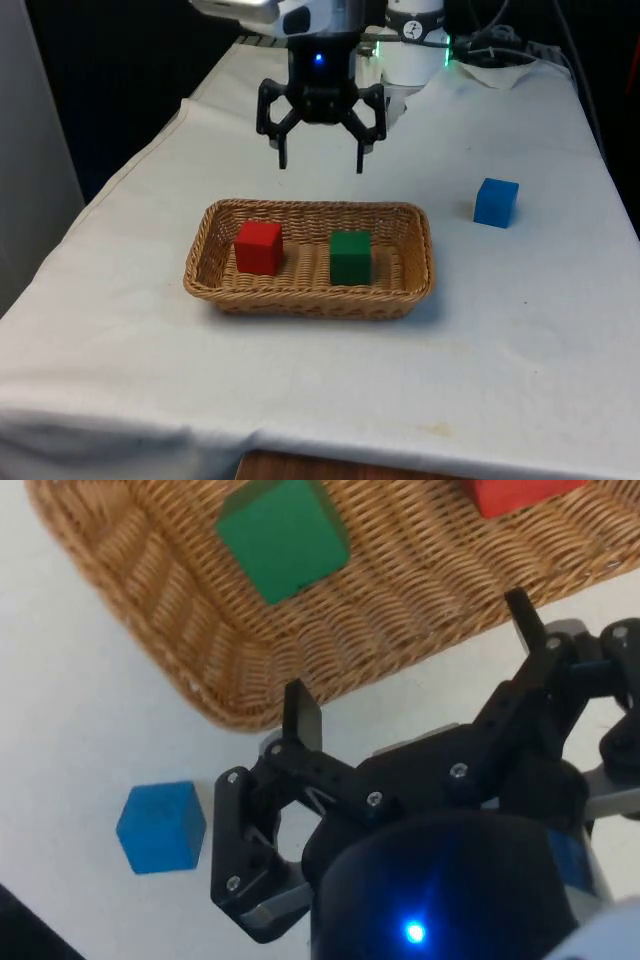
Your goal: Pick up exactly two blocks and place them into the basket.
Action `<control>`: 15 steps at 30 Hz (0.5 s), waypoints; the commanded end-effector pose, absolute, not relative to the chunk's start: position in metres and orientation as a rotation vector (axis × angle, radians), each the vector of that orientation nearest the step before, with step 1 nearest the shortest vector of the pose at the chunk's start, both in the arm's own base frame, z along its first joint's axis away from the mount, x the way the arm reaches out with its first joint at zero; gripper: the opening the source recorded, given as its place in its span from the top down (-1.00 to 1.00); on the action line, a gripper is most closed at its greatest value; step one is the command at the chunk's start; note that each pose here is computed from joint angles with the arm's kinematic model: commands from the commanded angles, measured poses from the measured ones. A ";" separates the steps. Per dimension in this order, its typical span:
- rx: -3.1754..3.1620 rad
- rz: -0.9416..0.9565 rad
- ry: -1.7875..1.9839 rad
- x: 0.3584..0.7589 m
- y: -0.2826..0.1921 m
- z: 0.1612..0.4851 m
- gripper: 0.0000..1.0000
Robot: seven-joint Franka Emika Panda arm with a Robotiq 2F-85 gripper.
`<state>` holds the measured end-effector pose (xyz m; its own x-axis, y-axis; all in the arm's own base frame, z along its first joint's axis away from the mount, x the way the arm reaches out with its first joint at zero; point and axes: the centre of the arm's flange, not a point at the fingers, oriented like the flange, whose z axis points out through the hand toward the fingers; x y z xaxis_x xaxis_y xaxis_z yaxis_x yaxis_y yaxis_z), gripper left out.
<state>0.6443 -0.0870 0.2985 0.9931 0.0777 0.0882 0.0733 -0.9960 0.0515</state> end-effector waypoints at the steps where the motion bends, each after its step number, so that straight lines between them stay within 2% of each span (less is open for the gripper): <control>1: 3.087 0.139 0.120 0.644 -0.084 0.301 -1.00; 6: 3.080 0.126 0.130 0.643 -0.062 0.315 -1.00; 15: 3.098 0.129 0.148 0.638 -0.038 0.321 -1.00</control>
